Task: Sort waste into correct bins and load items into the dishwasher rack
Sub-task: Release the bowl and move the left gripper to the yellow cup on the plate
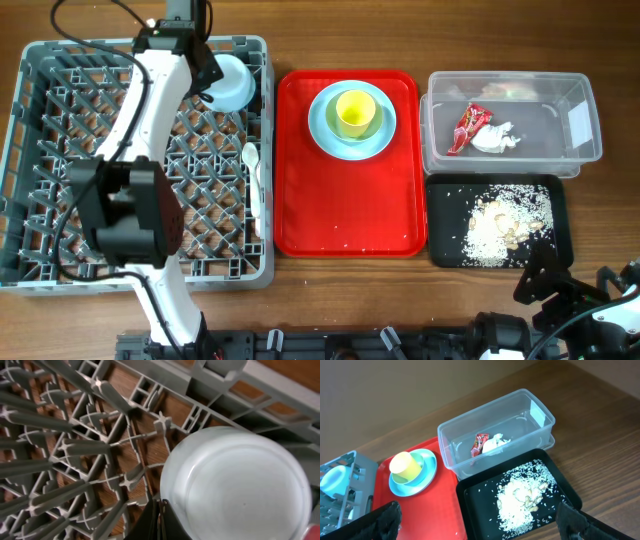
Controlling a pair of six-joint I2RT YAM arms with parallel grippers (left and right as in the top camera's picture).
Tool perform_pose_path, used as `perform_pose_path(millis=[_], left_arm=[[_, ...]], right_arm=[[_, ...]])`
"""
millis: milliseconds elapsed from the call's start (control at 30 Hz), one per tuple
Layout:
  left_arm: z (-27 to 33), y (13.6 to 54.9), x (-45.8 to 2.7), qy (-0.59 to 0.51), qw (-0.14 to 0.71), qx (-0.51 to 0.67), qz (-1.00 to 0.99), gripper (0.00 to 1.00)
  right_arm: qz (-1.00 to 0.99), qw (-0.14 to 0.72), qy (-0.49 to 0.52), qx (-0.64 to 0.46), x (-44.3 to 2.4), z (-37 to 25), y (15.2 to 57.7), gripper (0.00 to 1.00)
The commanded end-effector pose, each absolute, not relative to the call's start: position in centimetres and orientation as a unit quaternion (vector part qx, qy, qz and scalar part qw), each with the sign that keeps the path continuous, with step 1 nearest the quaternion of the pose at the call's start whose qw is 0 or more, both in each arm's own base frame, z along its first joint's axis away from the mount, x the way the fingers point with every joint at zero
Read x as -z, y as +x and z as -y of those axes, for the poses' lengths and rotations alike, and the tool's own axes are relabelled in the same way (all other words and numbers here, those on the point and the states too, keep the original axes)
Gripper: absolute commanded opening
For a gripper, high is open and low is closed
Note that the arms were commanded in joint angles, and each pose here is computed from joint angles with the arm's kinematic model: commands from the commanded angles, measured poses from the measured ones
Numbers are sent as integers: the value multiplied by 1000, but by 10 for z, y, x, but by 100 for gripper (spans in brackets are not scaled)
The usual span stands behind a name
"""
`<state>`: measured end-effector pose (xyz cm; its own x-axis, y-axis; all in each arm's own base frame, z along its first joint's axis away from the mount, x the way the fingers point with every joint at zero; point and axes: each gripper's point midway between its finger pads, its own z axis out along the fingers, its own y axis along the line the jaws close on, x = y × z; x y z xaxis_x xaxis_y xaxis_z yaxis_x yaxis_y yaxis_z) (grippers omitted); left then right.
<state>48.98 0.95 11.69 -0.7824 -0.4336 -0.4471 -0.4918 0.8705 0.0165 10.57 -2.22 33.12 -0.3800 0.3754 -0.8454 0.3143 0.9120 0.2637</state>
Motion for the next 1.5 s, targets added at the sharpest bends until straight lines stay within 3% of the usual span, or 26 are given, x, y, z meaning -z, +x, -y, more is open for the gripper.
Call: perform_pose_path(millis=[0, 33, 133, 200, 267, 400, 467, 667, 833, 1467], left_arm=[[1, 485, -172, -244, 276, -51, -928, 4], [11, 482, -183, -236, 285, -41, -928, 4], [64, 470, -200, -190, 277, 36, -941, 17], [104, 458, -200, -153, 251, 93, -951, 22], [145, 445, -198, -114, 222, 143, -958, 32], [212, 423, -192, -36, 207, 167, -963, 44], [250, 413, -189, 29, 219, 165, -961, 44], [298, 402, -169, 87, 259, 103, -956, 43], [325, 396, -143, 136, 255, 88, -953, 25], [320, 428, -74, 120, 252, 38, -960, 19]], right_arm=[[-830, 519, 202, -33, -332, 20, 105, 100], [-830, 519, 202, -33, -332, 20, 105, 100], [-830, 519, 202, -33, -332, 20, 105, 100], [-830, 519, 202, -33, -332, 20, 105, 100], [-830, 519, 202, -33, -332, 20, 105, 100], [-830, 519, 202, -33, -332, 20, 105, 100], [-830, 519, 202, -33, -332, 20, 105, 100], [-830, 519, 202, -33, -332, 20, 105, 100], [-830, 519, 202, -33, -332, 20, 105, 100], [-830, 519, 202, -33, -332, 20, 105, 100]])
